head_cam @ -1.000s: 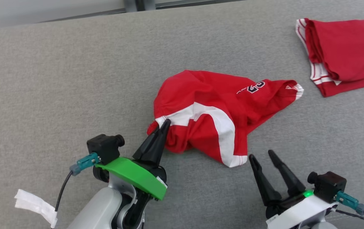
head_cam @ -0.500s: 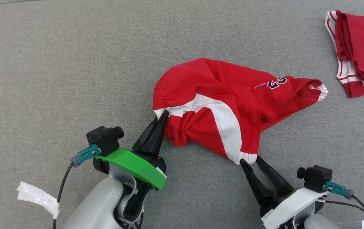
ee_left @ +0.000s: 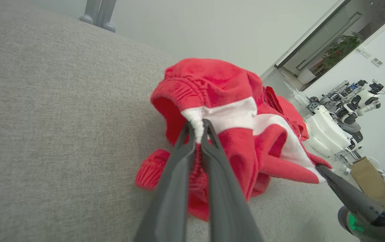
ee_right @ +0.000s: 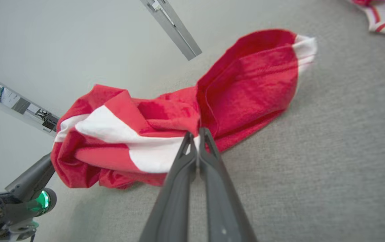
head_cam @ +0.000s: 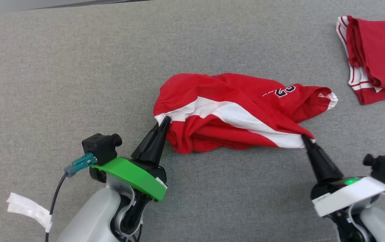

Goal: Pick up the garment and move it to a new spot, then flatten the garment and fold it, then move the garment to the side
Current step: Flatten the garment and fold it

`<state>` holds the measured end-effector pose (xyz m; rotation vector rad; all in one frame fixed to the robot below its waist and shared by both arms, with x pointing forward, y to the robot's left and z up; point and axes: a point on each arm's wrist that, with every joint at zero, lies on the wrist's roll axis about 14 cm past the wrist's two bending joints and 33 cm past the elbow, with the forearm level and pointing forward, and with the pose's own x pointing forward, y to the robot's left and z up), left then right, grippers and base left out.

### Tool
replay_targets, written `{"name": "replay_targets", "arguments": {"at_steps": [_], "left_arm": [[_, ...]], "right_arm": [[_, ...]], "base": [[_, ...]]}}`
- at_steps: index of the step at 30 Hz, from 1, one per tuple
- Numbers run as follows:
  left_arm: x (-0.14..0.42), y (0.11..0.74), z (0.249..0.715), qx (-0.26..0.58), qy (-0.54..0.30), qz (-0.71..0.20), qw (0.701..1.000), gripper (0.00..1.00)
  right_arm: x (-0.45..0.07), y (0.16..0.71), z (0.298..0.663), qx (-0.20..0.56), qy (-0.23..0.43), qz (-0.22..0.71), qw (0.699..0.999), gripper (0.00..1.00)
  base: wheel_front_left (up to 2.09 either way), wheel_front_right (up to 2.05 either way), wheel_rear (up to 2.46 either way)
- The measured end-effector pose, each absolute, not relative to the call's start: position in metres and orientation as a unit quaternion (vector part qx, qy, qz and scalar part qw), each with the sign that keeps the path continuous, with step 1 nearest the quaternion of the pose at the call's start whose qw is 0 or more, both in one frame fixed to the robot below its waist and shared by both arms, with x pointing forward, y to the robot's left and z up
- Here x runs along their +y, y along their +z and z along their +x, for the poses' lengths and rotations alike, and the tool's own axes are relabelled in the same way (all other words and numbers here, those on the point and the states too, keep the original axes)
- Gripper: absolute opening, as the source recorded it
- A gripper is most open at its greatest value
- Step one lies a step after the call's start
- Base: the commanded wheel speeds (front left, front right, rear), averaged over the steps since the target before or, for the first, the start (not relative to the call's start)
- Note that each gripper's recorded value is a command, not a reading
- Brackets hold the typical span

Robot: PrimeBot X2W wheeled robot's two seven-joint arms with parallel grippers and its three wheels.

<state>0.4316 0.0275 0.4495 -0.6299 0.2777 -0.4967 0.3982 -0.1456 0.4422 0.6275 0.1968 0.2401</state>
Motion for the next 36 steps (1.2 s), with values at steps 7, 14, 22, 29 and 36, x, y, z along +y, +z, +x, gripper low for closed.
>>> {"name": "replay_targets", "arguments": {"at_steps": [7, 14, 22, 29, 36], "left_arm": [[0.013, 0.482, 0.42, 0.132, -0.319, -0.285, 0.894, 0.0], [0.018, 0.527, 0.421, 0.122, -0.38, -0.244, 0.884, 0.0], [0.014, 0.573, 0.43, 0.108, -0.417, -0.296, 0.852, 0.0], [-0.015, 0.636, 0.484, 0.044, -0.46, -0.256, 0.849, 0.0], [-0.042, 0.721, 0.536, -0.135, -0.466, -0.196, 0.852, 0.0]], "right_arm": [[-0.212, 0.522, 0.405, -0.023, 0.093, 0.262, 0.96, 0.0], [-0.268, 0.585, 0.41, -0.107, 0.069, 0.189, 0.974, 0.0], [-0.266, 0.604, 0.434, -0.121, 0.097, 0.149, 0.977, 0.0], [-0.251, 0.663, 0.494, -0.188, 0.138, 0.102, 0.967, 0.0], [-0.238, 0.75, 0.538, -0.3, 0.159, 0.068, 0.938, 0.0]], "base": [[0.0, 0.0, 0.0], [0.0, 0.0, 0.0], [0.0, 0.0, 0.0], [0.0, 0.0, 0.0], [0.0, 0.0, 0.0]]}}
